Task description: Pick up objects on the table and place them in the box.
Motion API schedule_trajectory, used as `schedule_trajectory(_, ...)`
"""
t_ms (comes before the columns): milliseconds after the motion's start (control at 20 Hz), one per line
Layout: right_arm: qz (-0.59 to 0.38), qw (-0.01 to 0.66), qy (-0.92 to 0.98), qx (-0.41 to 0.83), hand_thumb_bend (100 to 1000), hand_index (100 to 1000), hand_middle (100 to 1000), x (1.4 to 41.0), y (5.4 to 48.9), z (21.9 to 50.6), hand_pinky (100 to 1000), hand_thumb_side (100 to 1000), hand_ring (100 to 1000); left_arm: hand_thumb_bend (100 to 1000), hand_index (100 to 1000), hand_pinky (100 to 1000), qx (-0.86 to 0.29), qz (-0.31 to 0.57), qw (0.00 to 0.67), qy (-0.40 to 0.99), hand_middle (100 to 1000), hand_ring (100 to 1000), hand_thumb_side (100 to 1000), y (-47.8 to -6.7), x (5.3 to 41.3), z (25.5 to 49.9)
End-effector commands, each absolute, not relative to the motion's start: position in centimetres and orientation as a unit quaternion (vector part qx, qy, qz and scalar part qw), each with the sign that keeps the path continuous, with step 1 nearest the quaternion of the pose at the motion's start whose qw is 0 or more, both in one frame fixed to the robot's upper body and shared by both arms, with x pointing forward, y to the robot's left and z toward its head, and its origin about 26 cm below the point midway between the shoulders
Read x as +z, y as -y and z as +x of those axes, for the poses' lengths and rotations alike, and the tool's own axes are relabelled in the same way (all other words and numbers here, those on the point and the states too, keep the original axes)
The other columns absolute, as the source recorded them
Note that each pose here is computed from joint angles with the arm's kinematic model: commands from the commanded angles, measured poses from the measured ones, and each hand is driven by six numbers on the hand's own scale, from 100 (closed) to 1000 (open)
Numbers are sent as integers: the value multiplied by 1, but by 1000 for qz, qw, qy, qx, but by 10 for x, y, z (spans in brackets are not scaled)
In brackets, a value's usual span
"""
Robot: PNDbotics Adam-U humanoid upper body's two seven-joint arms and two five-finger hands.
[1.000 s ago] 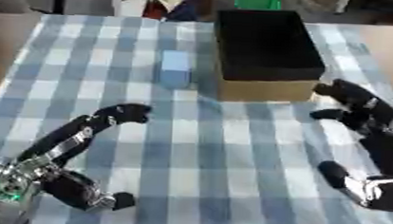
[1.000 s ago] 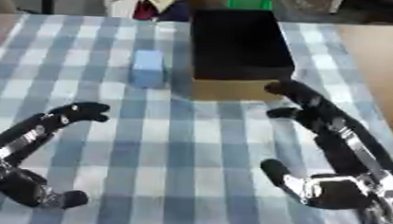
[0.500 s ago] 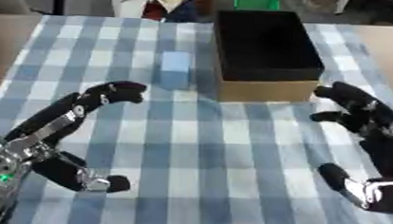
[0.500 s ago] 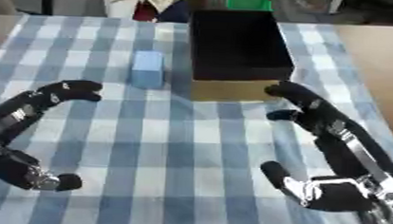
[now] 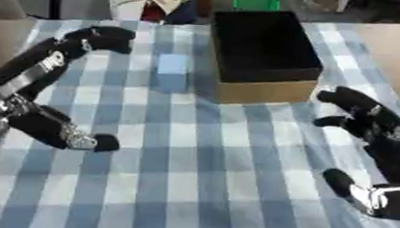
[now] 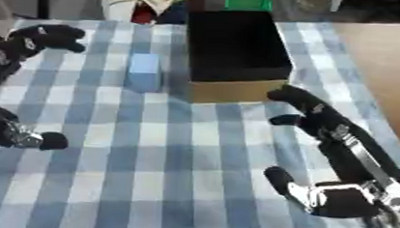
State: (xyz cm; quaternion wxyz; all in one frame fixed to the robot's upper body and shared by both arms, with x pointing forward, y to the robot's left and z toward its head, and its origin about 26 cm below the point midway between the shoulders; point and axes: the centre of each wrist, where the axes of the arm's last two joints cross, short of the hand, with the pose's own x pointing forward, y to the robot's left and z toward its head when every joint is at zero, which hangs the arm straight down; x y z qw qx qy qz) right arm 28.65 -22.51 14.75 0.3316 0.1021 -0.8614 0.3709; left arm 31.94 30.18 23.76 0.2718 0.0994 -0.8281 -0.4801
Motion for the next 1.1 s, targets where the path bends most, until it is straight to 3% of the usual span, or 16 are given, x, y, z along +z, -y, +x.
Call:
schedule_trajectory(50, 102, 322, 861, 380, 353, 1000, 891, 154, 227, 286, 798, 284, 1000, 695, 937, 1000, -481, 133, 283, 819, 918, 866, 221, -313, 255, 334)
schedule_trajectory(600, 121, 320, 856, 388, 344, 1000, 891, 153, 221, 286, 798, 292, 1000, 714, 936, 1000, -500, 203, 337, 771, 905, 855, 301, -338, 268, 407)
schedule_trajectory(1100, 132, 316, 853, 393, 339, 1000, 890, 154, 217, 286, 797, 294, 1000, 747, 937, 1000, -537, 237, 356, 727, 886, 851, 335, -351, 250, 443)
